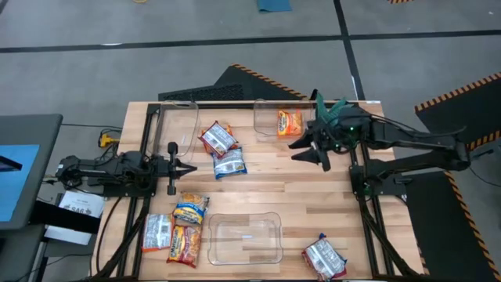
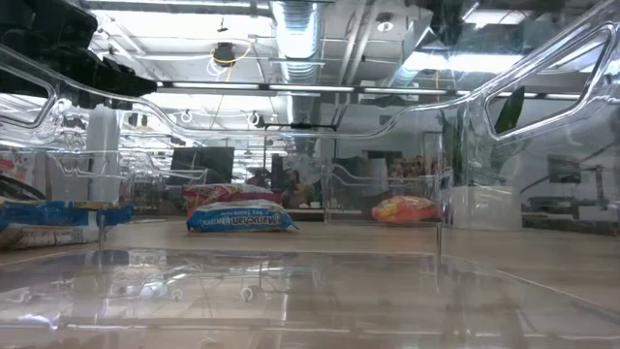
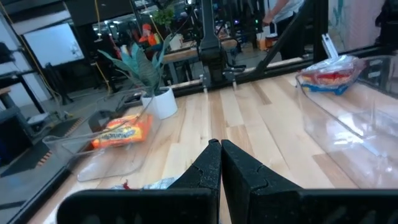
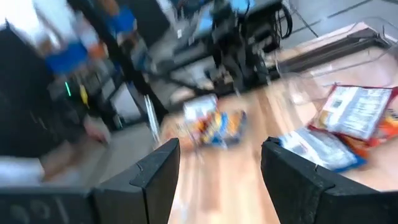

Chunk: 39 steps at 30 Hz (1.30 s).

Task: Sort Maruchan noodles
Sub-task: Put the top red noodle pack into the top left transparent bin

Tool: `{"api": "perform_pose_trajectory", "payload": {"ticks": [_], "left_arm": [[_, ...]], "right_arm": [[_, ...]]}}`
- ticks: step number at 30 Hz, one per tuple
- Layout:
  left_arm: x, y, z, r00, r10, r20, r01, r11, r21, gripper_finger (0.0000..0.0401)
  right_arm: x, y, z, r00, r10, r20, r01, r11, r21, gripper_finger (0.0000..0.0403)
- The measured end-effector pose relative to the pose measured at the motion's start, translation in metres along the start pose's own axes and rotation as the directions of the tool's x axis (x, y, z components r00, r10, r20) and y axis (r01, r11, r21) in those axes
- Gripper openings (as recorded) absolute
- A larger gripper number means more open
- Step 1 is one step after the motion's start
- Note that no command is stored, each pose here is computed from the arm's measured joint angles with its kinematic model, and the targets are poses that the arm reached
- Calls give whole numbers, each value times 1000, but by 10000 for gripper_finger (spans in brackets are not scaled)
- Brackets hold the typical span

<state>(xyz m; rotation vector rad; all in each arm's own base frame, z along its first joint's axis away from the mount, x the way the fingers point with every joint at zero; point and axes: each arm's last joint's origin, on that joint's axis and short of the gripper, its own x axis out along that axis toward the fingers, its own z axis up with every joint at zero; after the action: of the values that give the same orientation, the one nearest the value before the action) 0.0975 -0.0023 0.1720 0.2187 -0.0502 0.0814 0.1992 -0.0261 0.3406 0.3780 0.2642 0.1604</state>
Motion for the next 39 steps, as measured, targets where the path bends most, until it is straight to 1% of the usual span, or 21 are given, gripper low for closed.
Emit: {"api": "perform_pose_trajectory", "payload": {"ticks": [2,4,7,9,10,13,16,19,22,24,25,28,30,33,36,38,39], "left_arm": [[0,1,5,998,16,55,-14,1000,-28,0],[-1,3,12,992,26,124,-15,996,-84,0],[-3,5,22,972,53,230,-16,987,-159,0],[-4,8,29,953,87,291,-39,985,-168,0],[-4,9,31,947,110,302,-58,983,-175,0],[1,11,36,962,155,225,-113,976,-186,8],[12,14,46,972,200,120,-179,970,-167,35],[32,14,52,978,208,-29,-210,973,-97,80],[55,12,58,964,194,-181,-195,981,10,131],[73,11,59,936,191,-295,-169,981,98,163],[81,10,58,913,196,-357,-154,978,141,178],[104,7,51,834,219,-506,-98,962,254,213],[118,7,43,779,225,-585,-53,954,296,227],[134,7,25,708,206,-676,27,948,317,236],[143,10,7,631,199,-750,100,937,333,237],[146,13,-5,578,216,-787,150,920,363,238],[147,15,-8,561,238,-793,166,906,390,238]], "right_arm": [[-1,-1,-5,998,-24,-51,20,997,-80,244],[-3,-2,-12,992,-65,-105,53,992,-112,244],[-3,-4,-16,984,-113,-137,98,989,-113,244],[-3,-5,-17,982,-117,-146,102,989,-111,244],[-3,-5,-16,983,-117,-143,101,989,-112,244],[-3,-4,-16,984,-115,-139,100,989,-113,244],[-3,-4,-16,984,-115,-134,100,988,-115,244],[-3,-5,-15,983,-129,-131,114,987,-116,244],[-3,-5,-15,982,-136,-129,121,986,-117,244],[-3,-5,-15,982,-136,-129,122,986,-117,244],[-3,-5,-15,982,-136,-129,122,986,-117,244],[-3,-5,-15,982,-137,-129,122,986,-117,244],[-3,-5,-15,982,-137,-129,122,986,-117,244],[-2,-5,-16,982,-137,-132,122,986,-116,244],[-2,-6,-16,980,-139,-139,124,986,-114,244],[0,-7,-16,980,-139,-139,124,986,-114,244],[1,-7,-16,980,-140,-144,125,986,-113,244]]}}
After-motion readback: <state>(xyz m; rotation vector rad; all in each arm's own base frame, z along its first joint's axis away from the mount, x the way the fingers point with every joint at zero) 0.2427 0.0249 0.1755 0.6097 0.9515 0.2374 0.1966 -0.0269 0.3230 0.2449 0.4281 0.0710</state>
